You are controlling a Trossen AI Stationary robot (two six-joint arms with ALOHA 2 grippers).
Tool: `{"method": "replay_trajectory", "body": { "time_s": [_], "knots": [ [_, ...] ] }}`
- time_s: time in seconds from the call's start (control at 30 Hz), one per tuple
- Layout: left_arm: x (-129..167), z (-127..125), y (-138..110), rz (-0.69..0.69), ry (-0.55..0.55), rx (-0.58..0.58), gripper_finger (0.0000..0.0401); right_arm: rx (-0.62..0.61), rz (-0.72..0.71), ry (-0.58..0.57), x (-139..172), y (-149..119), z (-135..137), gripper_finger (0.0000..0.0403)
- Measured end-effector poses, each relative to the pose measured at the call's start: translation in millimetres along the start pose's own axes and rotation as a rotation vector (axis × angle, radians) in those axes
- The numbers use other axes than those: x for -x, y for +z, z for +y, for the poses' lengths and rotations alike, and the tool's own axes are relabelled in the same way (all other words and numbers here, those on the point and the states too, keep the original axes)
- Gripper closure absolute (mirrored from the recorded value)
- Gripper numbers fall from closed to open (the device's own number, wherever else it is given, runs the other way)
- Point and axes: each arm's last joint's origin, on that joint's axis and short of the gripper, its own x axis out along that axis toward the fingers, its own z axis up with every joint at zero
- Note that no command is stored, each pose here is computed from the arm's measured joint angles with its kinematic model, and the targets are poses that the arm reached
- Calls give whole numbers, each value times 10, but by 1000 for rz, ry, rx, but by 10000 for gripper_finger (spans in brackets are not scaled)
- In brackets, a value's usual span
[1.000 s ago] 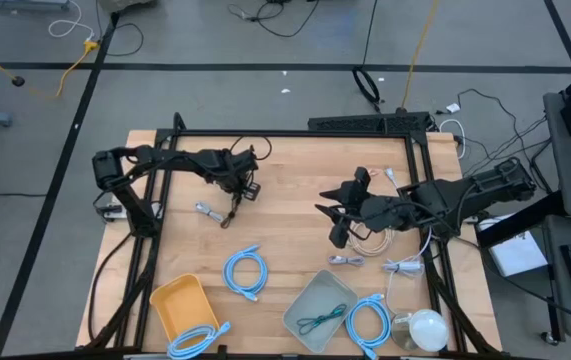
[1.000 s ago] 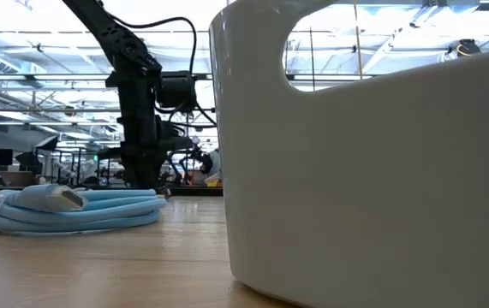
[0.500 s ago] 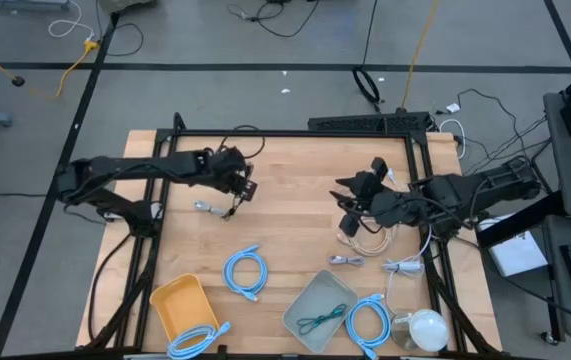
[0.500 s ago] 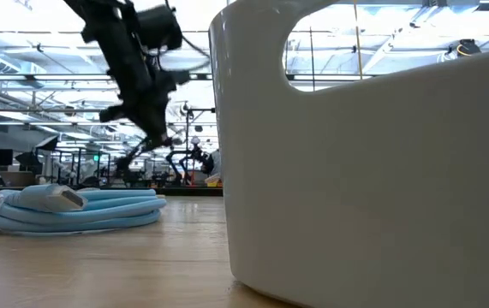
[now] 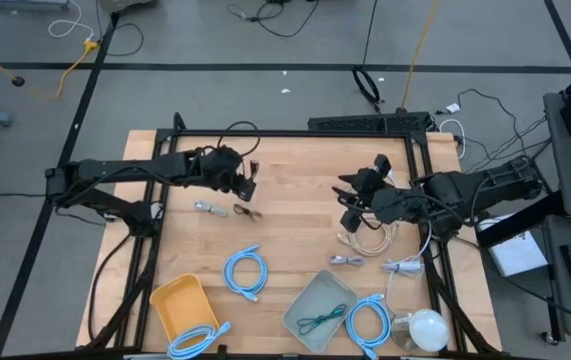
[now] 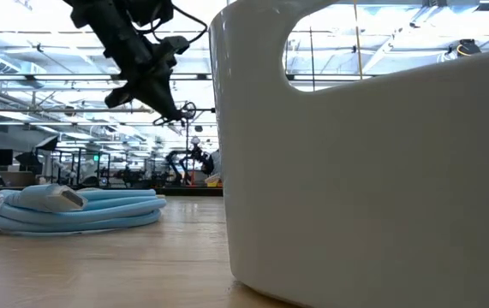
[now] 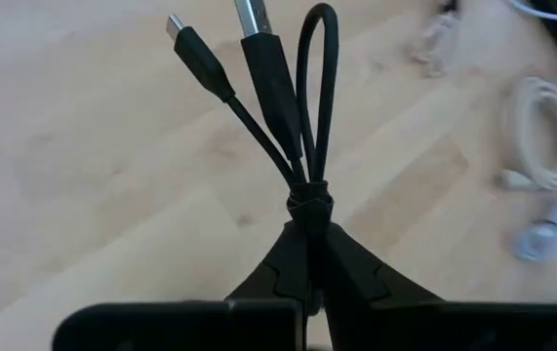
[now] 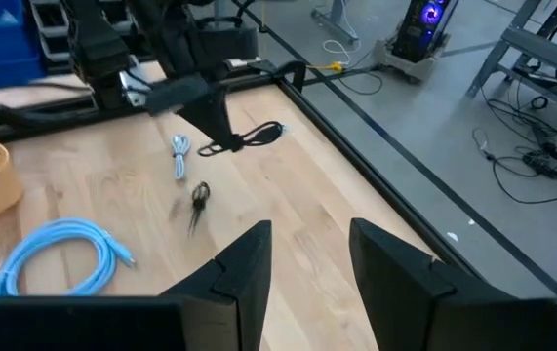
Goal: Sort cables
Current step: Put the top black charger cable into the gray bin
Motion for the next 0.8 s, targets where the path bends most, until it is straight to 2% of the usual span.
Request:
{"method": "replay_trajectory", "body": {
  "time_s": [0.17, 0.37, 0.57, 0.73, 0.8],
  "knots": [
    [23, -236, -96, 57, -198, 9, 391, 32, 61, -40, -19, -63, -59, 269],
    [234, -771, -332, 156, -448, -18, 391, 27, 112, -82, -41, -112, -123, 269],
    [326, -1262, -651, 306, -565, -52, 391, 25, 112, -94, -75, -122, -137, 269],
    [90, -1600, -918, 496, -639, -122, 391, 18, 105, -92, -172, -191, -119, 269],
    [-52, -1707, -995, 521, -657, -153, 391, 7, 95, -85, -201, -217, -99, 269]
  ]
}}
